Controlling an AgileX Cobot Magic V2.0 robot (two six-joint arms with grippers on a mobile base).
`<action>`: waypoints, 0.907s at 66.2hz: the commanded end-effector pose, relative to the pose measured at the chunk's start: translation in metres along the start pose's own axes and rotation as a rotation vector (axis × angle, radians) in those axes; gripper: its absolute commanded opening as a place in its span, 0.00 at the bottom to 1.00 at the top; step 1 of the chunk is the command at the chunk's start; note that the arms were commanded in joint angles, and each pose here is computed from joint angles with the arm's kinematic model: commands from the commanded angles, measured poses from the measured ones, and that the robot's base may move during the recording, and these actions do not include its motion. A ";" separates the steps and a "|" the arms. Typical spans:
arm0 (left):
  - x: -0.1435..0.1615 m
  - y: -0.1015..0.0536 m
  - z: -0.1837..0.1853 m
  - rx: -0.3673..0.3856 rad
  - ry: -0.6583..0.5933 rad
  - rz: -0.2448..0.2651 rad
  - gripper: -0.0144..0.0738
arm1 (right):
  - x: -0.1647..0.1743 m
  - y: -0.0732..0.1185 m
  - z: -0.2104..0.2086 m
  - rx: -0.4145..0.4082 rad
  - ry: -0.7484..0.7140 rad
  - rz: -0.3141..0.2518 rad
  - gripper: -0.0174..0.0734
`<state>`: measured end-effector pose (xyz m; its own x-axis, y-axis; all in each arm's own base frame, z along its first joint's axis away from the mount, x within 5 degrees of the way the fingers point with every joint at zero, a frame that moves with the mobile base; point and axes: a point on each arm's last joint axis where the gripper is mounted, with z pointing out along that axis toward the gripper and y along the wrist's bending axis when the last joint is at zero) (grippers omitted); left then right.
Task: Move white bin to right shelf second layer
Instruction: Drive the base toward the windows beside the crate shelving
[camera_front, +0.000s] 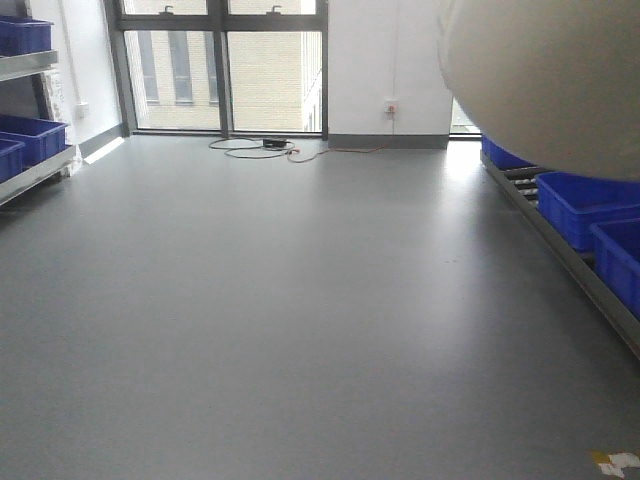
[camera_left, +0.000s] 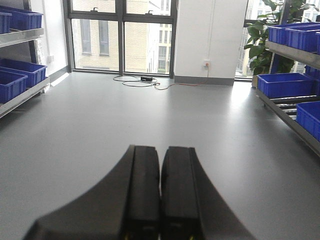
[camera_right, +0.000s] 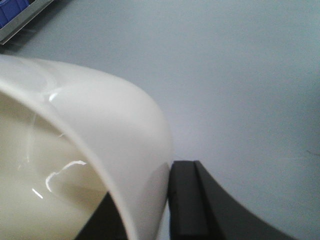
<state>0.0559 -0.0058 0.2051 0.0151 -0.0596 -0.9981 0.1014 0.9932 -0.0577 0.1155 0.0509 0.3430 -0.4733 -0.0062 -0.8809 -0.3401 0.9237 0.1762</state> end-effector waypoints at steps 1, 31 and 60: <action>0.005 0.001 0.001 0.002 -0.051 -0.009 0.26 | -0.016 0.002 -0.006 -0.013 -0.119 0.001 0.25; 0.005 0.001 0.001 0.002 -0.051 -0.009 0.26 | -0.016 0.002 -0.006 -0.013 -0.119 0.001 0.25; 0.005 0.001 0.001 0.002 -0.051 -0.009 0.26 | -0.016 0.002 -0.006 -0.013 -0.119 0.001 0.25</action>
<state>0.0559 -0.0058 0.2051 0.0151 -0.0596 -0.9981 0.1014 0.9932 -0.0577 0.1155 0.0509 0.3430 -0.4733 -0.0062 -0.8809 -0.3401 0.9237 0.1762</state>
